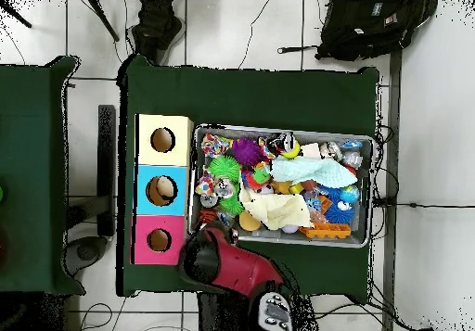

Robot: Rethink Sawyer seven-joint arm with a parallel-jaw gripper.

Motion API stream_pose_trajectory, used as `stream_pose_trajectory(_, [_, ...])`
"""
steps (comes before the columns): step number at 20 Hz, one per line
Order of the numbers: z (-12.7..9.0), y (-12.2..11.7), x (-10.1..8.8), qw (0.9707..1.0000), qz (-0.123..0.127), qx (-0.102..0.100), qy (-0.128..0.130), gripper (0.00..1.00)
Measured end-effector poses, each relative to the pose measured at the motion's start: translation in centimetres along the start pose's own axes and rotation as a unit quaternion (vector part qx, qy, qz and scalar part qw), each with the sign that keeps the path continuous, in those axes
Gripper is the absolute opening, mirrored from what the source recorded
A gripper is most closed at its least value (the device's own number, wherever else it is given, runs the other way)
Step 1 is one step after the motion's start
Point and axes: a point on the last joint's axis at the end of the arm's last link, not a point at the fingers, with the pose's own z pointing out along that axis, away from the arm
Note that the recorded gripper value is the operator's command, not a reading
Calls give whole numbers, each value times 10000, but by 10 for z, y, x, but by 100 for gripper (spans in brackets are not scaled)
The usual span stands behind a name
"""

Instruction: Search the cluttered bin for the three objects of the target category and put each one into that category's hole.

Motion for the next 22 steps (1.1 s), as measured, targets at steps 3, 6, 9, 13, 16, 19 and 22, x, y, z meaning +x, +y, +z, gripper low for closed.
stream_pose_trajectory(3, [6, -18, -19, 9999, 7, -135, -102, 0])
stream_pose_trajectory(6, [10, -31, -33, 9995, -11, -256, -179, 0])
stream_pose_trajectory(9, [17, -42, -49, 9988, -103, -433, -218, 0])
stream_pose_trajectory(13, [24, -45, -59, 9971, -264, -707, -101, 0])
stream_pose_trajectory(16, [27, -38, -61, 9941, -461, -978, 59, 0])
stream_pose_trajectory(19, [26, -31, -59, 9920, -616, -1093, 113, 0])
stream_pose_trajectory(22, [24, -16, -56, 9887, -892, -1201, 74, 100])
